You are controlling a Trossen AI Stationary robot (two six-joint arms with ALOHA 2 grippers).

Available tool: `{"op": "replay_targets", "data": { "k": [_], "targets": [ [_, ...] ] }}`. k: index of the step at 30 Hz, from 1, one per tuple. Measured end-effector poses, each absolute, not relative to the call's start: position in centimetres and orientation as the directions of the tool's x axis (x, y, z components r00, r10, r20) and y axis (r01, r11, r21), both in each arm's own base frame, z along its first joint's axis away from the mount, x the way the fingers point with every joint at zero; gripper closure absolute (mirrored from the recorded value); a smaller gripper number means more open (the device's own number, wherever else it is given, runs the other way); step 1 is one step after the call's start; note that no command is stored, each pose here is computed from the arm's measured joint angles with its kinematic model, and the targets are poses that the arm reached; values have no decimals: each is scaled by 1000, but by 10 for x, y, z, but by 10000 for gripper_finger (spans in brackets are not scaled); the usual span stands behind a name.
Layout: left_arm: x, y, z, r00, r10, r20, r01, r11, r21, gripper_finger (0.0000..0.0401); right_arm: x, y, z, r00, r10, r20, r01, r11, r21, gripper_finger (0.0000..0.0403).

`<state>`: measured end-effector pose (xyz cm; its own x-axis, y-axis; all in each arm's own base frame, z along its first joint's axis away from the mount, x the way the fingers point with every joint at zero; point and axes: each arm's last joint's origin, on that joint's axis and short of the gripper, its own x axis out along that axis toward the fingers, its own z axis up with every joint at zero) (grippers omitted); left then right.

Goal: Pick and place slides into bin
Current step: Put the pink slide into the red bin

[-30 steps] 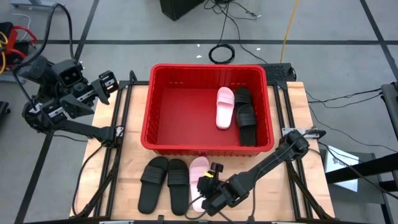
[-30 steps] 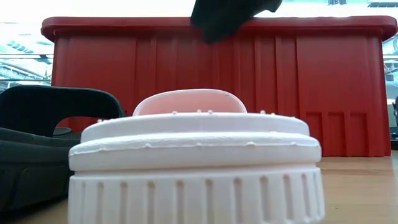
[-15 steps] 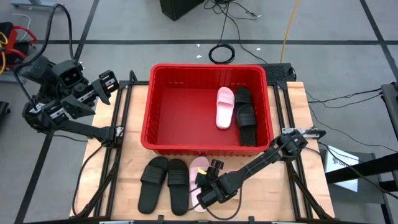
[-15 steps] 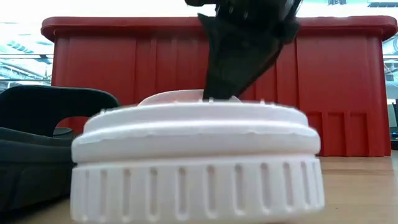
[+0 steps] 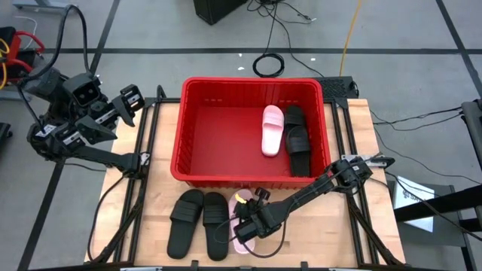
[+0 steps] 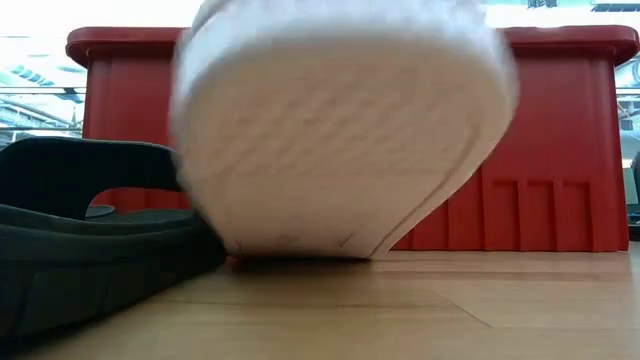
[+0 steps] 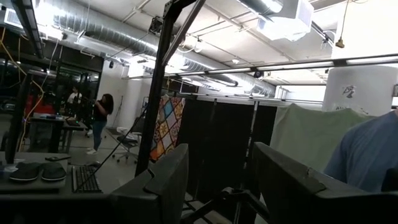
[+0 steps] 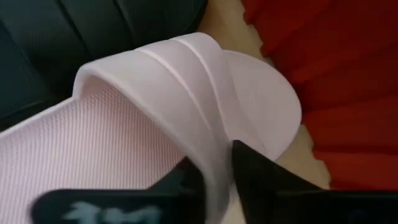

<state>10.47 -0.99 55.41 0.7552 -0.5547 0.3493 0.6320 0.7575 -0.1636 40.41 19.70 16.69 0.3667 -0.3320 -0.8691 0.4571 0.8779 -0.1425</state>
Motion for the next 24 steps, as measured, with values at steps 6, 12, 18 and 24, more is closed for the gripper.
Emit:
{"op": "replay_targets", "data": {
  "k": [6, 12, 18, 24],
  "targets": [
    [105, -10, 554, 756, -555, 348, 631, 760, -159, 215, 404, 199, 166, 357, -294, -887, 451, 885, -113, 390],
    [105, -10, 554, 758, -554, 345, 628, 762, -155, 215, 404, 201, 166, 344, -240, -908, 445, 893, -68, 397],
    [105, -10, 554, 758, -554, 345, 628, 763, -154, 215, 402, 204, 174, 361, -208, -909, 445, 895, -28, 399],
    [105, -10, 554, 758, -554, 345, 628, 762, -156, 215, 396, 202, 193, 376, -189, -907, 435, 900, -8, 401]
  ]
}}
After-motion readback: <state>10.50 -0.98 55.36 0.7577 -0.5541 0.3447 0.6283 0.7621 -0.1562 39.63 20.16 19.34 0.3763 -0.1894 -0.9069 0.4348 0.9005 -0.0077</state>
